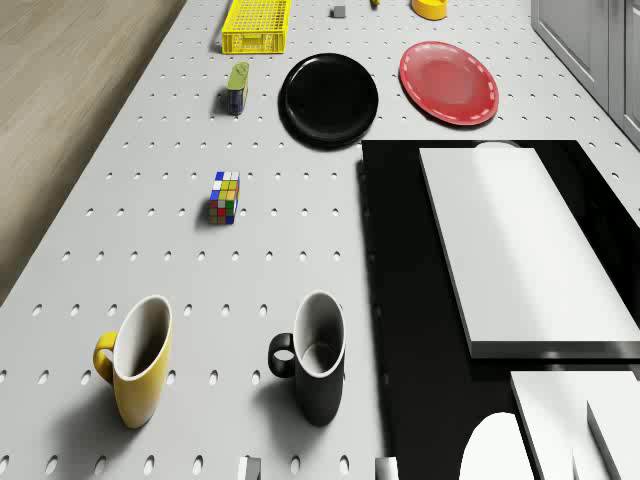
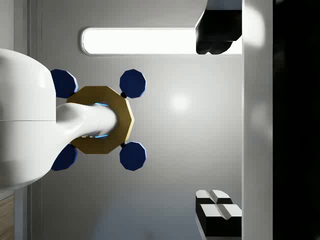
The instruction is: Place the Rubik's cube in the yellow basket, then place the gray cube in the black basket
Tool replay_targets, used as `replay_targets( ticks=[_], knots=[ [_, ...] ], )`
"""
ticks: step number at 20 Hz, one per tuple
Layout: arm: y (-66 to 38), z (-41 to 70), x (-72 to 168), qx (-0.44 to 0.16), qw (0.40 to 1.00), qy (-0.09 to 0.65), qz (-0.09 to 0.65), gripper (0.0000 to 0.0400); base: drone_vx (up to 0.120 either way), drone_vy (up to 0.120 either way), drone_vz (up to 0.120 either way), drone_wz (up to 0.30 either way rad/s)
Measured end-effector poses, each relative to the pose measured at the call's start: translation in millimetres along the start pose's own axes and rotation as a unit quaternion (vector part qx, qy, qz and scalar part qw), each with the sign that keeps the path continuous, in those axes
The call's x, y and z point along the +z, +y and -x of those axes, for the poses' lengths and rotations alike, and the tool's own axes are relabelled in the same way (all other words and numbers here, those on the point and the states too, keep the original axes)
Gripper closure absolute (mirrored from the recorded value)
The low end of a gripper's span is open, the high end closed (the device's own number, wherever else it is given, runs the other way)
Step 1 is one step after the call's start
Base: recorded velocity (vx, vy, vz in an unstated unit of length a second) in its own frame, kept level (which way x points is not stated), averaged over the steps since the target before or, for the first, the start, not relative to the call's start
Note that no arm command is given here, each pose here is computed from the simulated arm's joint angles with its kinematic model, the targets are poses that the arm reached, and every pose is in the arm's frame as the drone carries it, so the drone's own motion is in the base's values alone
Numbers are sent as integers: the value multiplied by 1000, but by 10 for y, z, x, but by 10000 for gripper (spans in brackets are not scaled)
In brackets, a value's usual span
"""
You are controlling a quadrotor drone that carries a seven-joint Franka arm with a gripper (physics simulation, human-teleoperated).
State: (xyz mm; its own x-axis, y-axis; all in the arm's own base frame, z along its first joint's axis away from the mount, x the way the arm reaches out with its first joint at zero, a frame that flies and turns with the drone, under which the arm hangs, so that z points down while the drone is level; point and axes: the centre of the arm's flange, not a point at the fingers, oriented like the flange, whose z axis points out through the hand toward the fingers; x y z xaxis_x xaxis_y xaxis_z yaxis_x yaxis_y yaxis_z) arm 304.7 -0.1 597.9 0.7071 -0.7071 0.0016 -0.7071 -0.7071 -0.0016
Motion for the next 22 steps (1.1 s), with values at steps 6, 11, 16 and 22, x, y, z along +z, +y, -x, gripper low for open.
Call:
replay_targets(
  ticks=[6,11,16,22],
  knots=[
    [25,24,-432,0,1000,2,-2,0,0,0,0,0],
    [11,11,-708,0,1000,3,-3,0,0,56,0,0],
    [3,4,-854,0,1000,4,-4,0,0,120,0,0],
    [2,2,-915,0,1000,6,-6,0,0,120,0,0]
  ],
)
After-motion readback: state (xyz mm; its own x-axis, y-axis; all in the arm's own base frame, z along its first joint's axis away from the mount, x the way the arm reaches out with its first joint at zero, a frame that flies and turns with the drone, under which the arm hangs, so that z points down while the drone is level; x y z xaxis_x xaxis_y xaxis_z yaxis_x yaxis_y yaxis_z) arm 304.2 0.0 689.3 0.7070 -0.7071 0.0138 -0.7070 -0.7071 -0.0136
